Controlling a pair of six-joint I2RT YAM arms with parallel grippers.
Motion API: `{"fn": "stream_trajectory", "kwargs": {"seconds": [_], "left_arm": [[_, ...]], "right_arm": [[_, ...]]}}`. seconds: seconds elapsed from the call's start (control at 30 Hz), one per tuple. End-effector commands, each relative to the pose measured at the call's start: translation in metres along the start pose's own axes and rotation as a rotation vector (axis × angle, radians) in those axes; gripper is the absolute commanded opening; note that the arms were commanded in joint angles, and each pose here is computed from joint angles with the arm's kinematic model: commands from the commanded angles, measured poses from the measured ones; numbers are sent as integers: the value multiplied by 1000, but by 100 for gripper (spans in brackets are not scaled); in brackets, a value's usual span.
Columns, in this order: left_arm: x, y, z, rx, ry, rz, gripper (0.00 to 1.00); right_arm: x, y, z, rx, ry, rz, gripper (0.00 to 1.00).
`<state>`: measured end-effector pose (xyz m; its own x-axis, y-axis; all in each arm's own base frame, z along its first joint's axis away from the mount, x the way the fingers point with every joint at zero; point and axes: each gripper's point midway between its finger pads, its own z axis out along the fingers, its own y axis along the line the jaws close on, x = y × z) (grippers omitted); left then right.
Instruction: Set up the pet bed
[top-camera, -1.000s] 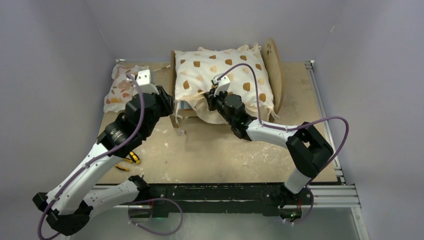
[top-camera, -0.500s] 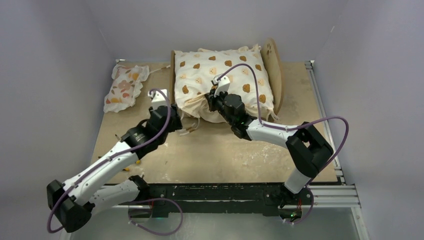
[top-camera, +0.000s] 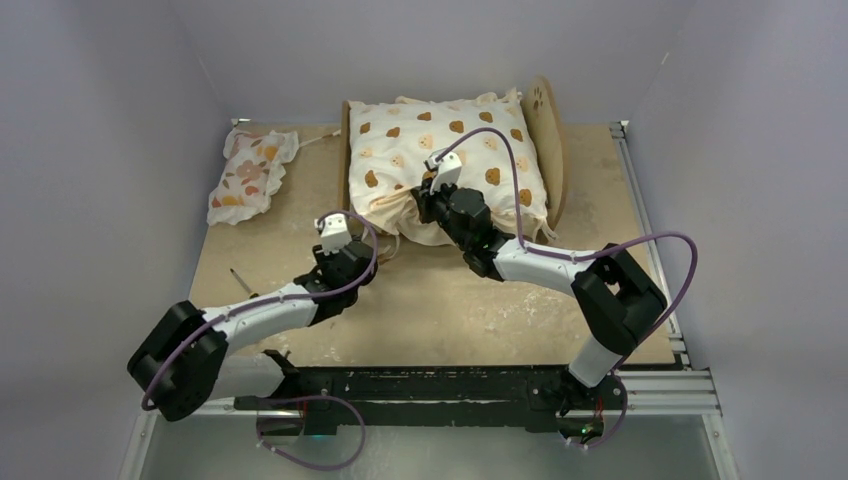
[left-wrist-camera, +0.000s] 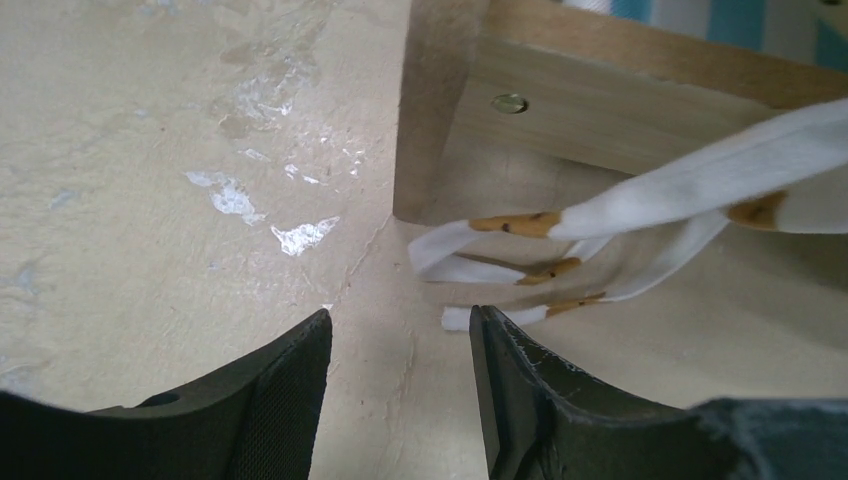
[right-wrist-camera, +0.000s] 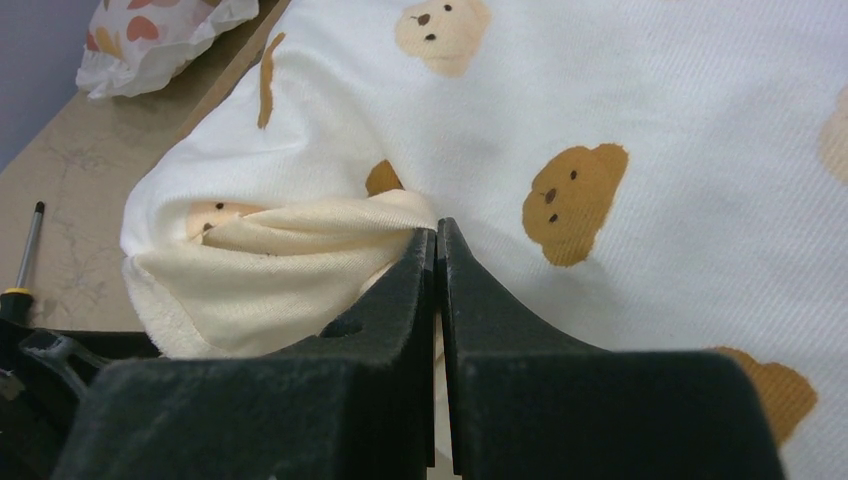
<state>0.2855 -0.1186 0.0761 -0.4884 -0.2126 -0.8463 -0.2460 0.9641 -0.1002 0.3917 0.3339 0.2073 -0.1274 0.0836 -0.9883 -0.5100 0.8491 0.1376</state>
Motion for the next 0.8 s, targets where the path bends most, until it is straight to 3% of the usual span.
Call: {"fn": "stream_trajectory", "kwargs": {"seconds": [0.0,0.33,0.73,0.77], "left_arm": [[-20,-11,15,4,-152,-197,52],[-8,-9,34,-7,-227,-271,46],[-17,5,31,-48,-287,-266,0],[-21,5,27,-45,-292,-261,0]], "right_arm": [[-12,-1,1,-5,-39,21,0],[-9,-2,3,-8,-34,22,0],[-8,-2,3,-13,-31,27,0],[-8,-2,3,-12,-32,27,0]]}}
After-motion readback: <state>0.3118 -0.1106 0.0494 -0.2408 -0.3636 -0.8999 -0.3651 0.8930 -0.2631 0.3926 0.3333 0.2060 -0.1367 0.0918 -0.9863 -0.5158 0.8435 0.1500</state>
